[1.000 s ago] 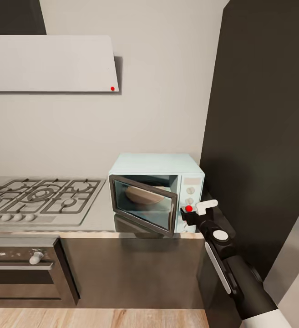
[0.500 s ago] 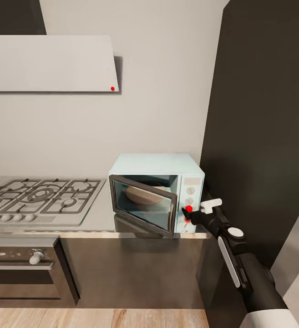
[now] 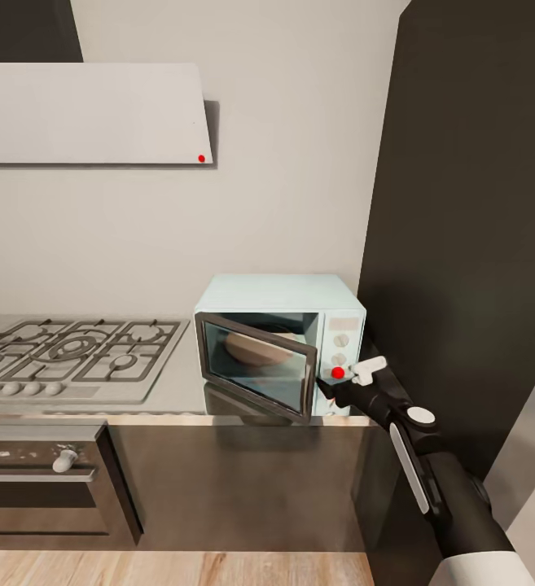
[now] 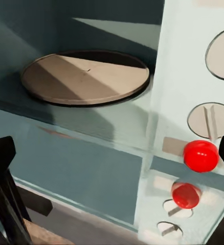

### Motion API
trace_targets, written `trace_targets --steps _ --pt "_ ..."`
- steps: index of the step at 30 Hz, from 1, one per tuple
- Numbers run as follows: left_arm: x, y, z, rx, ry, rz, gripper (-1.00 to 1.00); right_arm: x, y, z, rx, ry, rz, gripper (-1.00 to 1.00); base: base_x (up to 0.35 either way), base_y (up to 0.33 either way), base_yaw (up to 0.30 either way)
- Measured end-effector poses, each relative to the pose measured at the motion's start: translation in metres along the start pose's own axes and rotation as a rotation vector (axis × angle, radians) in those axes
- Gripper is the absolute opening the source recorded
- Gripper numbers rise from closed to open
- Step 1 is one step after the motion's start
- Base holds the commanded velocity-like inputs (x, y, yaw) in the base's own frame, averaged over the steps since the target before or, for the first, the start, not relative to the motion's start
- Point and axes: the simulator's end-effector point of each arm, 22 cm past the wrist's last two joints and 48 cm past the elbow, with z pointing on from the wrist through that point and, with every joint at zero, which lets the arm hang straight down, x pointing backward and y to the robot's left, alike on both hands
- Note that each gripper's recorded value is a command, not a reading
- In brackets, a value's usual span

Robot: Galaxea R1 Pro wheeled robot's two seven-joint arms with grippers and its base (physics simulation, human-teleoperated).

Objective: In the kitchen, take the popcorn bag from the countertop, put it into the microwave, and heat it until the popcorn is cooked so the cooked popcorn ends up inside the bag.

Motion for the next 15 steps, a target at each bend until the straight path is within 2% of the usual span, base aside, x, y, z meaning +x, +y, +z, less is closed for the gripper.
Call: trace_targets --steps 8,15 --pt "0.0002 0.0 -0.0001 0.0 0.0 0.0 1.0 -0.0002 0.0053 0.0001 -0.025 0.0 -0.006 1.0 0.001 0.0 0.0" --pt "0.0009 0.0001 -0.0003 0.0 0.001 -0.001 1.0 -0.0007 0.0067 -0.0003 -0.03 -0.001 -0.003 1.0 0.133 0.0 0.0"
